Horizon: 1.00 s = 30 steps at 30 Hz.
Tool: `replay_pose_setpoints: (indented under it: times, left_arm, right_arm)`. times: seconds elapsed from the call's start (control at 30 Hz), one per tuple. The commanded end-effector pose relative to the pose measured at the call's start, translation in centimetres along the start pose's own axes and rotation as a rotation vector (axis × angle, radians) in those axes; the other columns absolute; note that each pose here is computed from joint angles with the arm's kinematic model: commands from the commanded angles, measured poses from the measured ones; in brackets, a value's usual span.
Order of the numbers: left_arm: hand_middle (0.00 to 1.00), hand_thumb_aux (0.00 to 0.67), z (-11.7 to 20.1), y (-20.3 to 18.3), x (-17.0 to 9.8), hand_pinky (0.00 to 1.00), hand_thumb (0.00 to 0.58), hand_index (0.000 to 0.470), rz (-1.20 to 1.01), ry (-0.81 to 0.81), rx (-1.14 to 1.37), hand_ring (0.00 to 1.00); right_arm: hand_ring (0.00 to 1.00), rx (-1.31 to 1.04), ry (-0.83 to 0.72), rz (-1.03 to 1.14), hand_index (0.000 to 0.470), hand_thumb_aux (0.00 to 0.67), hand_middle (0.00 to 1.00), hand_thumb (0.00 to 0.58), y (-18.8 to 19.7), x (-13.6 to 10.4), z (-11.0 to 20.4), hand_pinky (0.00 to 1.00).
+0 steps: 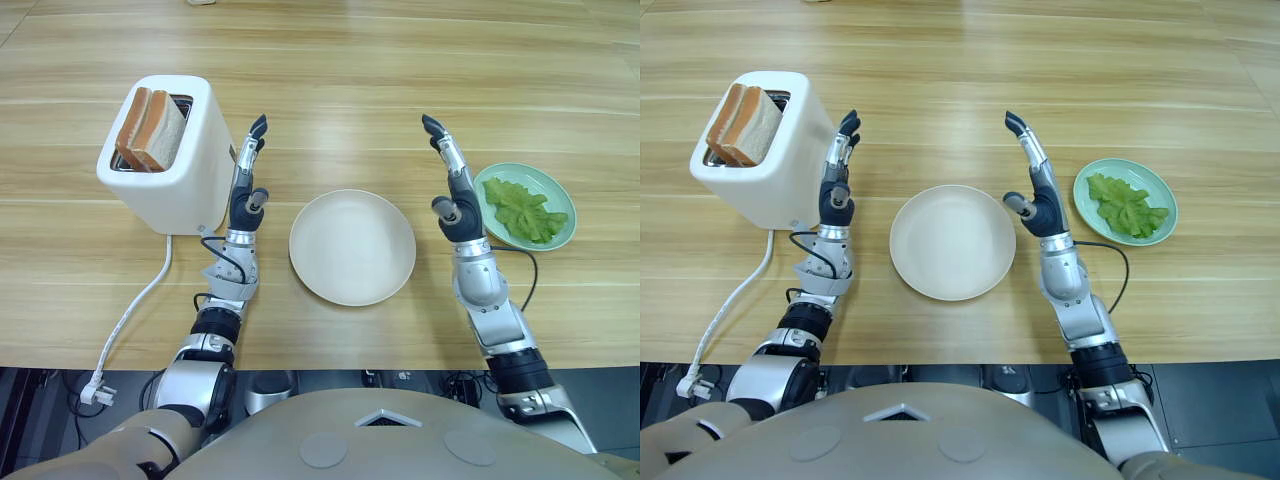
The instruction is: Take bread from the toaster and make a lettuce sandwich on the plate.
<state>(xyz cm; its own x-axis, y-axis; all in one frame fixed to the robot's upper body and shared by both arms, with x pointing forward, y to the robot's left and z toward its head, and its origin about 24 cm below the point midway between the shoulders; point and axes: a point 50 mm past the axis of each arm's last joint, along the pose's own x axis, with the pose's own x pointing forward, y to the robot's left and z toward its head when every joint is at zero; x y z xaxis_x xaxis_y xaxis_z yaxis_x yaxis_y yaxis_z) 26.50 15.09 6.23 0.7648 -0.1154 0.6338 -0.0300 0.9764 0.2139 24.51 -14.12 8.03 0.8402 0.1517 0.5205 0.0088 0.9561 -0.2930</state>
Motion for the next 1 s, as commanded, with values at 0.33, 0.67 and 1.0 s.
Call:
replay_pose_setpoints:
  times: [0.33, 0.67, 1.0]
  left_arm:
    - [0.0, 0.0, 3.7, 2.1, -1.0, 0.0, 0.0, 0.0, 0.064, -0.079, 0.163, 0.0]
    - [0.0, 0.0, 5.8, 17.0, -1.7, 0.0, 0.0, 0.0, 0.278, 0.018, 0.959, 0.0]
    - [0.0, 0.0, 1.9, 21.1, -2.1, 0.0, 0.0, 0.0, 0.133, 0.325, 1.227, 0.0]
  right_arm:
    - [0.0, -0.127, -0.025, -0.038, 0.0, 0.0, 0.0, 0.0, 1.4, -1.3, -1.1, 0.0]
    - [0.0, -0.241, 0.002, 0.002, 0.0, 0.0, 0.0, 0.0, 0.0, -2.2, -2.1, 0.0]
    - [0.0, -0.294, -0.021, 0.078, 0.0, 0.0, 0.0, 0.0, 0.0, -2.0, -2.1, 0.0]
